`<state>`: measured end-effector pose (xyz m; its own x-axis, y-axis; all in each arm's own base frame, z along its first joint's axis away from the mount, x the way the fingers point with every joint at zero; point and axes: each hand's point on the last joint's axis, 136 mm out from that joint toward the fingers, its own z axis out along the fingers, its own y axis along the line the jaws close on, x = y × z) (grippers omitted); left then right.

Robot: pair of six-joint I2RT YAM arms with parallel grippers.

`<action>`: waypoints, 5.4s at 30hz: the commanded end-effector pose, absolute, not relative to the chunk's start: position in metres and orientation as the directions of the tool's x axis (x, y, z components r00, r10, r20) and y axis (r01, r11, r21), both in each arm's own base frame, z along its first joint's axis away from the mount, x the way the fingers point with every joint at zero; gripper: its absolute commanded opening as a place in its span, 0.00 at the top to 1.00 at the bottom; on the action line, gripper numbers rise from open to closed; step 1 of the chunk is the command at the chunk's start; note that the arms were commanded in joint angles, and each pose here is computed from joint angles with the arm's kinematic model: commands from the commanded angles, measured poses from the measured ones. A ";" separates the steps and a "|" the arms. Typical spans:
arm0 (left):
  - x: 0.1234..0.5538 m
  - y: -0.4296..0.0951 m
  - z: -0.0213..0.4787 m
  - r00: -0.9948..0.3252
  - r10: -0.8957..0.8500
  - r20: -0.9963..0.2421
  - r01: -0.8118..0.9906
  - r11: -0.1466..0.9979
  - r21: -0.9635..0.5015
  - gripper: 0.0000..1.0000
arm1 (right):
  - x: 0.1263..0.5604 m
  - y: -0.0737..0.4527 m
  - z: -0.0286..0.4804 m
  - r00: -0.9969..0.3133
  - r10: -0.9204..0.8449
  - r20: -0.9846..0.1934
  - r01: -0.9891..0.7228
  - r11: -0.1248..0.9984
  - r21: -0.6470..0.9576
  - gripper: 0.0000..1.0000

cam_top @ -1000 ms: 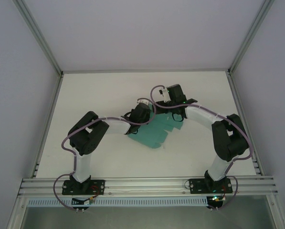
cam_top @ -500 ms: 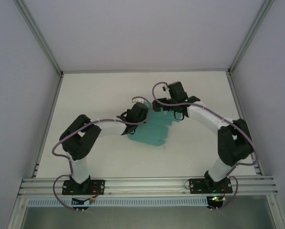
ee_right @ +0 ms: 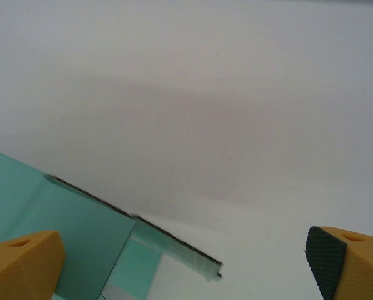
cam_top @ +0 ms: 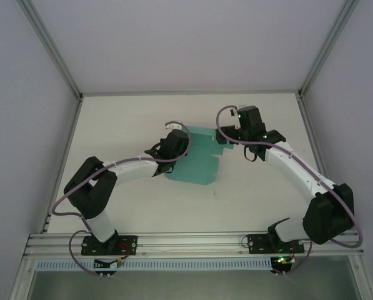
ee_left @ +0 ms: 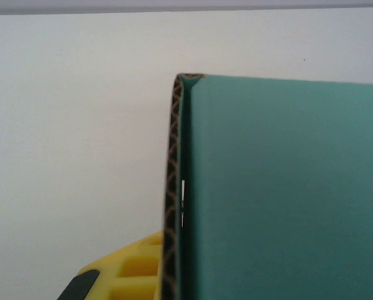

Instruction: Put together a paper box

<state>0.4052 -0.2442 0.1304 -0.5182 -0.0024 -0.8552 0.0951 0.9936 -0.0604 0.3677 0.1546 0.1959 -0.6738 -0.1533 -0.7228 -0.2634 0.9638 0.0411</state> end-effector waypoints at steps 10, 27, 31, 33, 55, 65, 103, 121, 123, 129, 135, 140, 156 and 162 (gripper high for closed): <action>0.405 -0.245 0.145 -0.504 -0.052 -0.862 0.098 0.988 -0.117 1.00 | 0.376 0.190 0.163 -0.701 -0.126 -0.702 -0.345 0.921 0.180 0.00; 0.407 -0.254 0.142 -0.513 -0.155 -0.844 0.076 0.971 -0.225 1.00 | 0.412 0.193 0.179 -0.564 0.530 -0.633 -0.009 0.763 0.646 0.00; 0.408 -0.252 0.147 -0.503 -0.165 -0.848 0.060 0.973 -0.225 1.00 | 0.407 0.186 0.177 -0.551 0.509 -0.661 0.011 0.796 0.605 0.00; 0.408 -0.246 0.149 -0.497 -0.165 -0.852 0.036 0.977 -0.210 1.00 | 0.399 0.179 0.176 -0.561 0.456 -0.691 0.003 0.836 0.549 0.00; 0.401 -0.245 0.162 -0.498 -0.131 -0.857 0.073 0.979 -0.193 1.00 | 0.352 0.115 0.112 -0.720 0.237 -0.652 0.094 0.965 0.246 0.00; 0.401 -0.250 0.150 -0.521 -0.102 -0.848 0.101 0.979 -0.179 1.00 | 0.374 0.145 0.125 -0.734 0.155 -0.662 -0.047 0.960 0.276 0.00; 0.402 -0.250 0.126 -0.509 -0.099 -0.855 0.108 0.978 -0.177 1.00 | 0.352 0.165 0.120 -0.689 -0.023 -0.725 -0.161 0.979 0.123 0.00; 0.395 -0.257 0.124 -0.511 -0.045 -0.858 0.189 0.968 -0.163 1.00 | 0.343 0.087 0.181 -0.615 0.128 -0.778 -0.158 0.947 0.281 0.03; 0.394 -0.258 0.125 -0.510 -0.047 -0.859 0.195 0.966 -0.169 1.00 | 0.349 0.078 0.176 -0.638 0.122 -0.760 -0.137 0.953 0.269 0.05; 0.397 -0.257 0.130 -0.503 -0.048 -0.863 0.184 0.970 -0.161 1.00 | 0.351 0.101 0.162 -0.716 0.066 -0.694 -0.246 0.907 0.341 0.10; 0.398 -0.263 0.133 -0.500 -0.047 -0.865 0.205 0.964 -0.171 1.00 | 0.336 0.143 0.152 -0.749 -0.011 -0.662 -0.428 0.771 0.471 0.14; 0.400 -0.265 0.134 -0.494 -0.043 -0.868 0.211 0.963 -0.168 1.00 | 0.323 0.168 0.159 -0.714 -0.067 -0.696 -0.549 0.672 0.498 0.15; 0.401 -0.279 0.139 -0.481 -0.041 -0.876 0.271 0.943 -0.194 1.00 | 0.335 0.202 0.157 -0.660 -0.157 -0.735 -0.637 0.635 0.437 0.36; 0.400 -0.289 0.137 -0.489 -0.046 -0.871 0.309 0.925 -0.223 1.00 | 0.344 0.213 0.155 -0.636 -0.173 -0.752 -0.623 0.691 0.368 0.36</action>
